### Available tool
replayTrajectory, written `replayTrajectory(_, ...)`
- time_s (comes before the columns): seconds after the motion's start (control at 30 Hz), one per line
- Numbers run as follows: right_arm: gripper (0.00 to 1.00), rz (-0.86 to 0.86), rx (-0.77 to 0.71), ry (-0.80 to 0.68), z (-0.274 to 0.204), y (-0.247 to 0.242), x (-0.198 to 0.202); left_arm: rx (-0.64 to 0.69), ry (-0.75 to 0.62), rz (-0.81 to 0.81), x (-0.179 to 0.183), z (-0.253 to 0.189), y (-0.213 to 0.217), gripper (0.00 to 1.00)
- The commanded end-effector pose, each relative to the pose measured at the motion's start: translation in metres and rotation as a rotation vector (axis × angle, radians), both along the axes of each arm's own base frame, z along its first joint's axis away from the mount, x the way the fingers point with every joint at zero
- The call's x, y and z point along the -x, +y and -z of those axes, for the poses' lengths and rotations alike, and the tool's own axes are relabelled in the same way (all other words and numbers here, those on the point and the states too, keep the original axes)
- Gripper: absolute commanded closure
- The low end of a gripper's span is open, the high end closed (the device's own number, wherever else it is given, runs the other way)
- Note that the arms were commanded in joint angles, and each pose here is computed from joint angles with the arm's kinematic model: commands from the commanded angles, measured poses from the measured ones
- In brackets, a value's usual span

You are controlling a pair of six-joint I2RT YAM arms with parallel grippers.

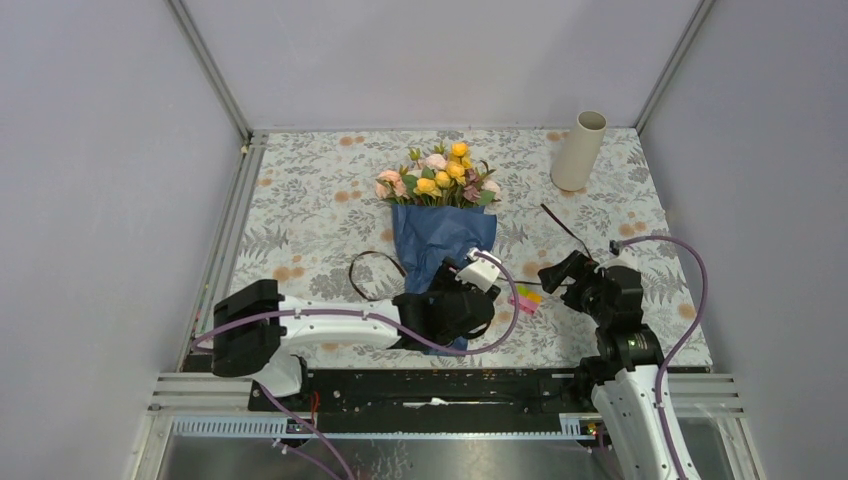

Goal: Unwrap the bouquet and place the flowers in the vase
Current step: Unfold the wrapping paper at the center of the board.

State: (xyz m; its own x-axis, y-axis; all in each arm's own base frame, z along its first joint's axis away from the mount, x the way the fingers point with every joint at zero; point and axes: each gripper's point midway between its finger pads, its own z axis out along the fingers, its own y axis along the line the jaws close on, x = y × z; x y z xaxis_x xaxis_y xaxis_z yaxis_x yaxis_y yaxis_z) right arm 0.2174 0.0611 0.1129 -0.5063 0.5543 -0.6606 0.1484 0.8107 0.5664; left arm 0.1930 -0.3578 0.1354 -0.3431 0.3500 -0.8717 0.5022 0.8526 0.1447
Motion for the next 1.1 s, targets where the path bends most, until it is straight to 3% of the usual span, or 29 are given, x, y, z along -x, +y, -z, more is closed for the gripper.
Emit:
replayTrajectory(0.0,0.05,-0.031,0.020,-0.020,-0.010,0.002,-0.002,-0.032,-0.069,-0.128,-0.014,-0.014,0.012,0.36)
replayTrajectory(0.27,0.08,-0.077,0.002,0.001,-0.007,0.010,-0.002,-0.009,-0.072,-0.269,-0.017,-0.013,0.037,0.64)
replayTrajectory(0.37,0.08,-0.087,0.007,0.001,-0.008,0.011,-0.002,0.035,-0.085,-0.342,-0.019,-0.020,0.054,0.69)
replayTrajectory(0.83,0.13,-0.168,-0.023,-0.039,-0.024,0.028,-0.012,0.282,0.082,-0.663,-0.025,0.015,0.165,0.75)
replayTrajectory(1.07,0.16,-0.266,0.053,-0.031,-0.029,0.066,-0.020,0.343,0.131,-0.828,-0.009,0.038,0.216,0.64)
